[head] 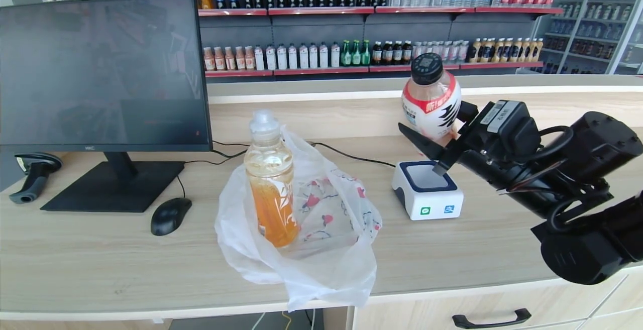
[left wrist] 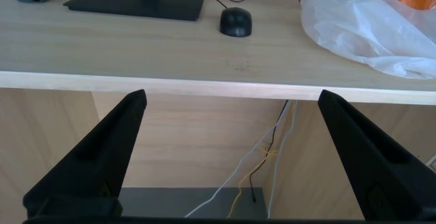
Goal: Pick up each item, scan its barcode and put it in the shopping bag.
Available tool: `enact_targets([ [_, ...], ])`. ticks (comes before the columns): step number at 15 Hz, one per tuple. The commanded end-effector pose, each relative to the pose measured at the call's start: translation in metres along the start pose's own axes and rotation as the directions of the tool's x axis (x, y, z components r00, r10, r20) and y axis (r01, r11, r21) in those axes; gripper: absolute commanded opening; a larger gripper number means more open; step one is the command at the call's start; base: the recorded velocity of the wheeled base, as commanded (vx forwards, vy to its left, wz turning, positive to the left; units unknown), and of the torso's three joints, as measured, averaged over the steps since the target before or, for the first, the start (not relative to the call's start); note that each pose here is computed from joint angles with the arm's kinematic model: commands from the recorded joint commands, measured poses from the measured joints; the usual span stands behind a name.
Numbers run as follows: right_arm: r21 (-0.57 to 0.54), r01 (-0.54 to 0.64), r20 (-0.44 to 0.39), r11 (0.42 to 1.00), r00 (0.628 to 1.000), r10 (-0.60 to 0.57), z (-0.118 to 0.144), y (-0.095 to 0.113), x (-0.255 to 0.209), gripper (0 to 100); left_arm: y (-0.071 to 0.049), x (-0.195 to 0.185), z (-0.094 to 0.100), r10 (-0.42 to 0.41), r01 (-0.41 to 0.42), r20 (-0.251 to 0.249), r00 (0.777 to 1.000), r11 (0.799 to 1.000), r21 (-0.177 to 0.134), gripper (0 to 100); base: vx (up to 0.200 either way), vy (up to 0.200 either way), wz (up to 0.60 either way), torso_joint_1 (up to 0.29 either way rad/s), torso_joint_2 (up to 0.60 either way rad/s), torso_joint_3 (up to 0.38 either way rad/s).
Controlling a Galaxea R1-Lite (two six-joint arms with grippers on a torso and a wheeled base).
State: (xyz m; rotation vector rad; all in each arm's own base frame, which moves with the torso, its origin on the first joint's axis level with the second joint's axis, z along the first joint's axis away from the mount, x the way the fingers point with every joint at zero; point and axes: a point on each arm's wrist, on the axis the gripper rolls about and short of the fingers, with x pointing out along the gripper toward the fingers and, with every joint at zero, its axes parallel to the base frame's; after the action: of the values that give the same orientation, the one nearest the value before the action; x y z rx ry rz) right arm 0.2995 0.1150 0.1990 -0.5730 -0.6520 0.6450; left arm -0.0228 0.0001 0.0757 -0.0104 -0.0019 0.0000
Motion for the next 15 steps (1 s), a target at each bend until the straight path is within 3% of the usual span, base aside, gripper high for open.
enact_targets([
  [1,-0.019,0.007,0.017,1.0,1.0,-0.006,0.013,-0.003,-0.006,0,0.0,0.0,0.0,0.0,0.0,0.001,1.0,1.0,0.0,100,0.0,0.0,0.0,0.0,0.0,0.0],
  [4,-0.035,0.021,0.046,0.999,0.999,-0.019,0.034,-0.009,-0.019,0,0.0,0.0,0.0,0.0,0.0,0.001,1.0,1.0,0.0,100,0.0,0.0,0.0,0.0,0.0,0.0],
  [7,-0.038,-0.025,0.051,0.999,0.998,0.027,0.038,-0.002,-0.027,0,0.0,0.0,0.0,0.0,0.0,0.001,1.0,1.0,0.0,100,0.0,0.0,0.0,0.0,0.0,0.0],
  [8,-0.015,-0.086,0.067,0.996,0.994,0.087,0.039,0.012,-0.026,0,0.0,0.0,0.0,0.0,0.0,0.001,1.0,1.0,0.0,100,0.0,0.0,0.0,0.0,0.0,0.0],
  [10,-0.022,-0.187,0.084,0.982,0.979,0.188,0.027,0.017,-0.03,0,0.0,0.0,0.0,0.0,0.0,0.001,1.0,1.0,0.0,100,0.0,0.0,0.0,0.0,0.0,0.0],
  [12,-0.053,-0.249,0.103,0.967,0.962,0.253,0.015,0.005,-0.038,0,0.0,0.0,0.0,0.0,0.0,0.001,1.0,1.0,0.0,100,0.0,0.0,0.0,0.0,0.0,0.0],
  [15,-0.194,-0.207,0.081,0.959,0.971,0.226,-0.007,-0.009,-0.028,0,0.0,0.0,0.0,0.0,0.0,0.001,1.0,1.0,0.0,100,0.0,0.0,0.0,0.0,0.0,0.0],
])
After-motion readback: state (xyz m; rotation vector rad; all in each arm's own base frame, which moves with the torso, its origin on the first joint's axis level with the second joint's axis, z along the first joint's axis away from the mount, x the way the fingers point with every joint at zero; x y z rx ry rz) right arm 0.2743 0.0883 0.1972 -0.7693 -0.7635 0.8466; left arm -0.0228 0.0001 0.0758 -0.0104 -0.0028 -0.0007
